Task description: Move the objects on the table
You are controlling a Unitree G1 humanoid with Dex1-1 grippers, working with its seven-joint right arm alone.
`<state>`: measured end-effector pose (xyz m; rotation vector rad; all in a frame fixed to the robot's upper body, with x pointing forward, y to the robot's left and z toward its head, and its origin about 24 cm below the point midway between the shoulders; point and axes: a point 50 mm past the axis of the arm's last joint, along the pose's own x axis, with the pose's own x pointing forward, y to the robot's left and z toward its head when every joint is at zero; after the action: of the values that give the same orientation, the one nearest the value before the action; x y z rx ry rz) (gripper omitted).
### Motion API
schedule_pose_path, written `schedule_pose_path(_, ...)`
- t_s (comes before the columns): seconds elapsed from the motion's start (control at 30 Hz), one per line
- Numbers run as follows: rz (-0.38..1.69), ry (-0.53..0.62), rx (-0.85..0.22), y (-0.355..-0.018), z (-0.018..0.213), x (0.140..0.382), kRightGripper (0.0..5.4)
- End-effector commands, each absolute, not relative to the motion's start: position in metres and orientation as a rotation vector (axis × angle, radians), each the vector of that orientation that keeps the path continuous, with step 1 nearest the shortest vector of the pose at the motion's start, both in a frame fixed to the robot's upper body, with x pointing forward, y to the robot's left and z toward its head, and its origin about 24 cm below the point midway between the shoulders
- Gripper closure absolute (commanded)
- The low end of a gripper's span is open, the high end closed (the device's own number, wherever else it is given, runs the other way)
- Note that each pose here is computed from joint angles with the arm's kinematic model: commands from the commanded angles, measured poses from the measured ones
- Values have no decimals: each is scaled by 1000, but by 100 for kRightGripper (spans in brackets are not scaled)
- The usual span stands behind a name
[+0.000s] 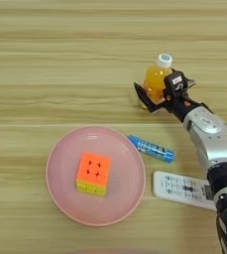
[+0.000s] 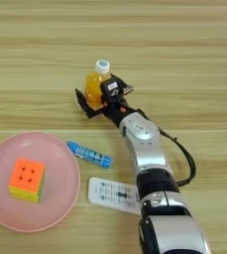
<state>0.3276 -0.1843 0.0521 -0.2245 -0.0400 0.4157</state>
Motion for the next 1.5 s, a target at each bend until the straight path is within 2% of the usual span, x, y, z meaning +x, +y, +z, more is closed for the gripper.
schedule_pose_path(0.03, 396, -251, -258, -183, 106, 344, 5)
schedule_pose_path(0.37, 396, -351, -225, -182, 121, 341, 5)
schedule_pose_path(0.8, 420, -540, -165, -179, 148, 328, 5)
schedule_pose_path(0.97, 459, -669, -184, -174, 164, 315, 5)
schedule_pose_path(1.13, 553, -748, -177, -174, 180, 298, 5)
schedule_pose_path(1.3, 674, -726, -170, -186, 189, 283, 5)
schedule_pose_path(1.5, 850, -601, -212, -208, 188, 264, 5)
